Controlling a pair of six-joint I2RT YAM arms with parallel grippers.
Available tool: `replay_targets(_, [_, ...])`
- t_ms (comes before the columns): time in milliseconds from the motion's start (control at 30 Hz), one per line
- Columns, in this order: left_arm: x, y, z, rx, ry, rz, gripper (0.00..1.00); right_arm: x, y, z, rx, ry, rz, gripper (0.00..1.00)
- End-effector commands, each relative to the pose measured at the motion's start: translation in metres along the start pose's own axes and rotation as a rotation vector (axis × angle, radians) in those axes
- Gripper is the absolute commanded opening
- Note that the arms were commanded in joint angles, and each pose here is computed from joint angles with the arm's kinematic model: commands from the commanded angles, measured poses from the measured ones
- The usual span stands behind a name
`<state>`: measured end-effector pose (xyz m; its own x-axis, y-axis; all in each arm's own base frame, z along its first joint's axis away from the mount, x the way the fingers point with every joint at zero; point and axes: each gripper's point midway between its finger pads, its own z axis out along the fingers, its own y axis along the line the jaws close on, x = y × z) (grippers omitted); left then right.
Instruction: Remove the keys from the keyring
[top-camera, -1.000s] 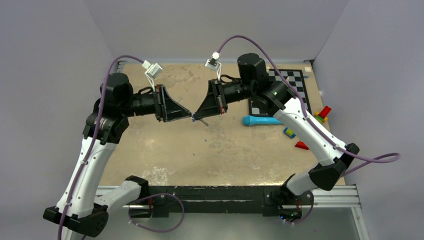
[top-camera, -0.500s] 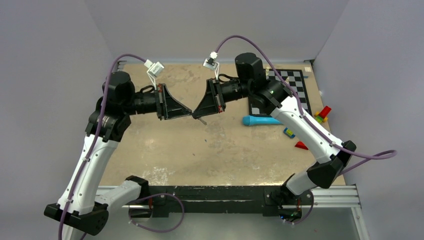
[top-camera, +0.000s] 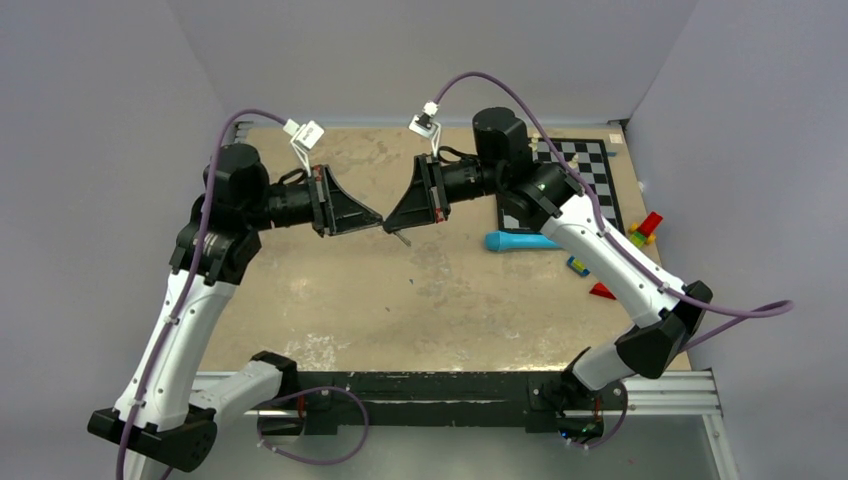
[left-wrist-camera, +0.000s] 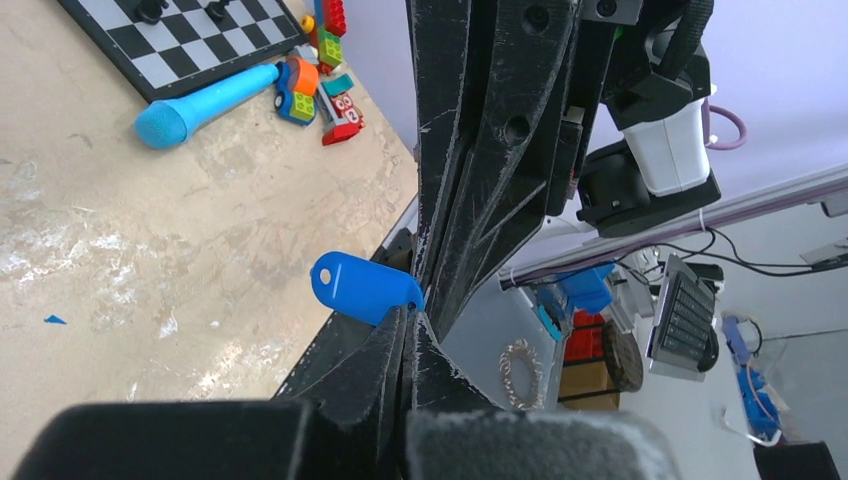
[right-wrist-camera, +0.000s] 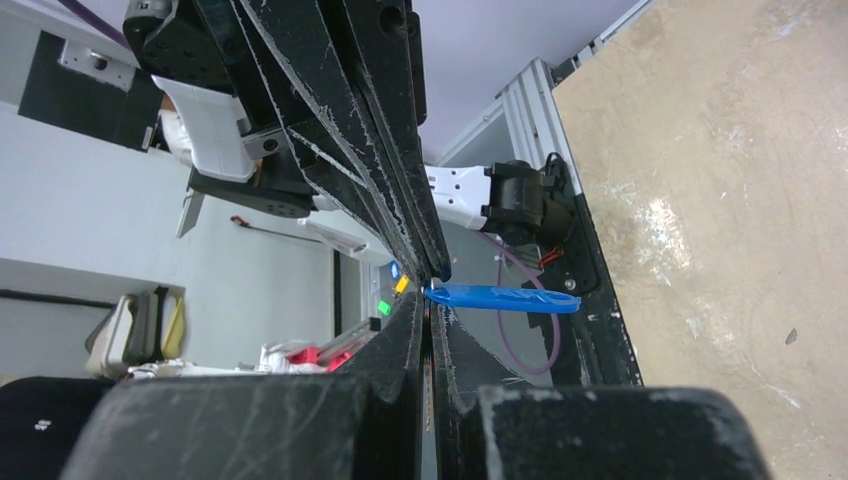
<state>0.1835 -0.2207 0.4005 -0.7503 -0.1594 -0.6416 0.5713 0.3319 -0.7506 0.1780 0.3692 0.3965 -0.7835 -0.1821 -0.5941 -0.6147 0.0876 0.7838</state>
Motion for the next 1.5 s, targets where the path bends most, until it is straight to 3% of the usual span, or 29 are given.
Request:
replay_targets(0, [-0.009, -0.01, -0.002, 0.012, -0.053, 0.0, 0.0, -0.017, 0.017, -0.002, -0.027, -0.085, -0.063, 0.0])
replay_targets(1000, [-0.034, -0.016, -0.029, -0.096, -0.341, -0.087, 0.0, -0.065, 0.04, 0.003, -0.115, -0.271, -0.019, 0.0])
replay_targets(1467, [-0.035, -0.021, -0.034, -0.094, -0.364, -0.083, 0.0, -0.063, 0.045, 0.002, -0.153, -0.271, -0.008, 0.22])
